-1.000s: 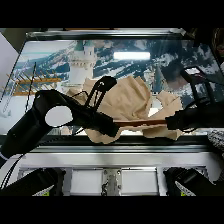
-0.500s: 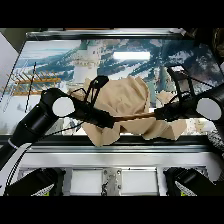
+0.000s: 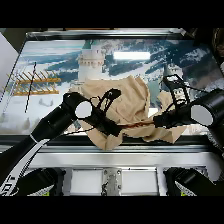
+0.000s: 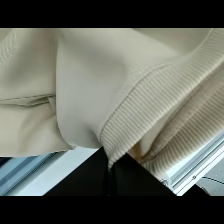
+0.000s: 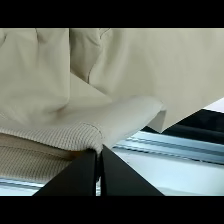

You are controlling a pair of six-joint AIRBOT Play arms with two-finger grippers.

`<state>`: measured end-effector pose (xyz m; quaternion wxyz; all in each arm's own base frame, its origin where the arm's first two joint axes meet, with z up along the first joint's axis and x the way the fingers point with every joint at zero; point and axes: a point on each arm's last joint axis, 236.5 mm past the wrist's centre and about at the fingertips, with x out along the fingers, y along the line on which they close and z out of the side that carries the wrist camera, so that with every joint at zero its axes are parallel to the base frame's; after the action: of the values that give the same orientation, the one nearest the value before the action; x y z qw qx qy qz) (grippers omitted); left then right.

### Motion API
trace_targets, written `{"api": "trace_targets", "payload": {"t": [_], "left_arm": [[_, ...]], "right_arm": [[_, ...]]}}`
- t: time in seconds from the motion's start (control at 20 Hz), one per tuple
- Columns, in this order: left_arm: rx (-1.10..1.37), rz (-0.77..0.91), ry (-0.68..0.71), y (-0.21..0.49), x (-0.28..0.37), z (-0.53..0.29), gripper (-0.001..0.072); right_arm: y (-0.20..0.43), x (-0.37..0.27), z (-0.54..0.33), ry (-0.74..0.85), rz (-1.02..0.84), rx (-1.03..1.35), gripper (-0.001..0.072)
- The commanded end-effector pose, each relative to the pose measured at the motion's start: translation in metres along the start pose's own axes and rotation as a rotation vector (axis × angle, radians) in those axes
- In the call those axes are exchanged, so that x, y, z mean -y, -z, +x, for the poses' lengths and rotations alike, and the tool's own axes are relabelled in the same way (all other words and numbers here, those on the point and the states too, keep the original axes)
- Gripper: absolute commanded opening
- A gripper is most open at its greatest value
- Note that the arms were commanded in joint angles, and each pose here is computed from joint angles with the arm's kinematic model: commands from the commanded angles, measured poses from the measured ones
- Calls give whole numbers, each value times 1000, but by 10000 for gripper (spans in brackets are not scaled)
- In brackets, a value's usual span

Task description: Fold the clothes and pants, and hang the long-sleeved shirts on hangers.

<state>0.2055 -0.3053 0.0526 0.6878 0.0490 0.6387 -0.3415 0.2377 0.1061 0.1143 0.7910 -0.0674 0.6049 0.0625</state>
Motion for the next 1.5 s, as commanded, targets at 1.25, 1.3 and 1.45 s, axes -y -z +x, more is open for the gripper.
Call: {"api": "trace_targets", "payload": {"t": [1.25,1.3,1.45], "left_arm": [[334,-238,-98,-80,-123,-138,664],[347,-285,-185,-75,-158,-148,664],[348,-410,-527,-41,-267,-190,664]], "right_arm": [[-4,-1,0,-4,1,20,20],[-4,-1,0,-4,2,20,20],[-4,-1,0,-4,1,19,20]]}}
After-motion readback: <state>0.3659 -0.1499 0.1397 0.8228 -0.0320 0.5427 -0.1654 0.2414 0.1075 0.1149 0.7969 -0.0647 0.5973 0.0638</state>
